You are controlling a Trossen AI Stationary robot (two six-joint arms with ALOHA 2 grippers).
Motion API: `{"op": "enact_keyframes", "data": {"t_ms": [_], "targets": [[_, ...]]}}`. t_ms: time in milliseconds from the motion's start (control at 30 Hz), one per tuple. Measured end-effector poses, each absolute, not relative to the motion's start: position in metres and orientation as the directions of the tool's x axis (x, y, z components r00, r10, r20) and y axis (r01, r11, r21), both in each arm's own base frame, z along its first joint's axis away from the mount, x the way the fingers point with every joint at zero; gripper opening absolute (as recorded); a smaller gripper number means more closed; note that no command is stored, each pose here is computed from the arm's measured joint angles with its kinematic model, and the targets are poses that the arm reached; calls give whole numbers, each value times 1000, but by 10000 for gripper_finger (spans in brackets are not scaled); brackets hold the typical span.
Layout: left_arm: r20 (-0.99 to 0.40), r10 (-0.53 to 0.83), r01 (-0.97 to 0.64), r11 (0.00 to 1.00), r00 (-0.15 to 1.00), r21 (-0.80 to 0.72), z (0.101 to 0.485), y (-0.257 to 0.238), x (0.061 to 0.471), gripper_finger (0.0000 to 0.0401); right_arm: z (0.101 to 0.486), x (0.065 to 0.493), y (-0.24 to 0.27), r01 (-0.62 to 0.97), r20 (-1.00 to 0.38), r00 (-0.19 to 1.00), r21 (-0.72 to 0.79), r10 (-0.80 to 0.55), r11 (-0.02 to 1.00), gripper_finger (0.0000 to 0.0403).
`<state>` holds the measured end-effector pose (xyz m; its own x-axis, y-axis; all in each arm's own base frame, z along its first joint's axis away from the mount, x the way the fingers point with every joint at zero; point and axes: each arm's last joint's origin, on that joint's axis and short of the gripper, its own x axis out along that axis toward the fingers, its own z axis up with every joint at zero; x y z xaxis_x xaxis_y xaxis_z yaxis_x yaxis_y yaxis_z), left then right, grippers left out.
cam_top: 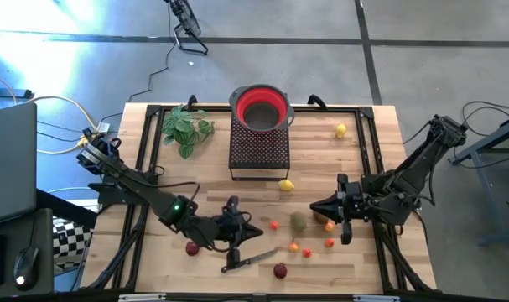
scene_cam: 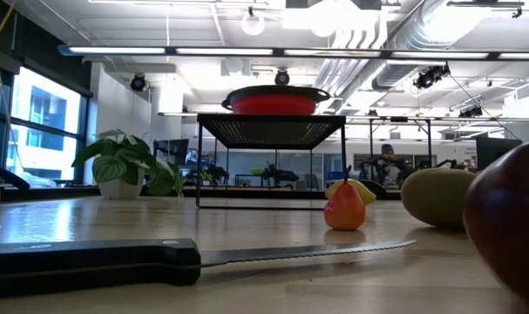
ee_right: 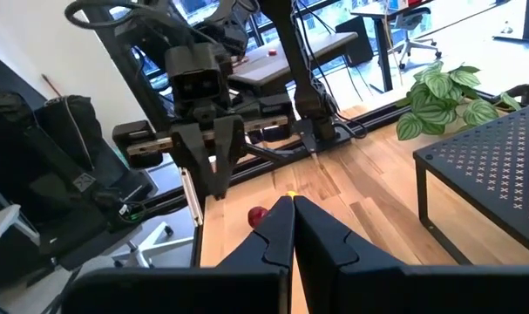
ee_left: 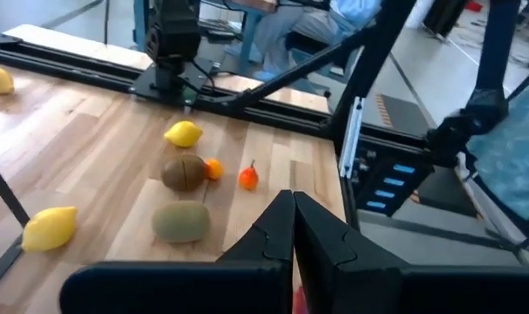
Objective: Pick & Place Fruit
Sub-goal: Put the pear into the red strainer bowl
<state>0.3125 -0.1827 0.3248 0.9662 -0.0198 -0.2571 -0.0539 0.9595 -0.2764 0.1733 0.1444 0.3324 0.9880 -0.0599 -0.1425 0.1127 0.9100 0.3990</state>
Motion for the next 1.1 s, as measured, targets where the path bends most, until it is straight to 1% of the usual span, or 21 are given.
{"op": "enact_keyframes", "data": {"t_ms": [200, 300, 533, 700, 867, 933, 1000, 1067, 1100], "targets": [[-225, -6, -62, 953, 974, -296, 328, -181, 315, 1, 332, 173, 144, 112, -142, 988, 394, -60, 912, 3], [-231, 4, -72, 955, 973, -289, 327, -184, 312, 0, 332, 173, 144, 114, -142, 988, 394, -63, 912, 3], [-212, 77, -132, 957, 974, -257, 328, -199, 300, 0, 333, 173, 144, 115, -141, 988, 395, -63, 912, 3], [-221, 79, -138, 954, 972, -267, 344, -208, 300, 0, 333, 173, 144, 115, -141, 988, 395, -63, 912, 3], [-325, 89, -153, 973, 941, -175, 362, -215, 311, 0, 333, 173, 144, 115, -140, 988, 396, -64, 911, 3], [-402, 105, -160, 981, 909, -106, 364, -219, 315, 0, 333, 173, 144, 115, -140, 988, 396, -64, 911, 3], [-477, 89, -159, 981, 875, -108, 364, -224, 321, 0, 333, 173, 144, 115, -140, 988, 396, -64, 911, 3], [-576, 89, -175, 980, 812, -94, 358, -228, 324, 0, 333, 173, 144, 115, -141, 988, 395, -64, 912, 3], [-606, 74, -181, 977, 792, -117, 357, -231, 326, 0, 333, 173, 144, 115, -141, 988, 395, -63, 912, 3]]}}
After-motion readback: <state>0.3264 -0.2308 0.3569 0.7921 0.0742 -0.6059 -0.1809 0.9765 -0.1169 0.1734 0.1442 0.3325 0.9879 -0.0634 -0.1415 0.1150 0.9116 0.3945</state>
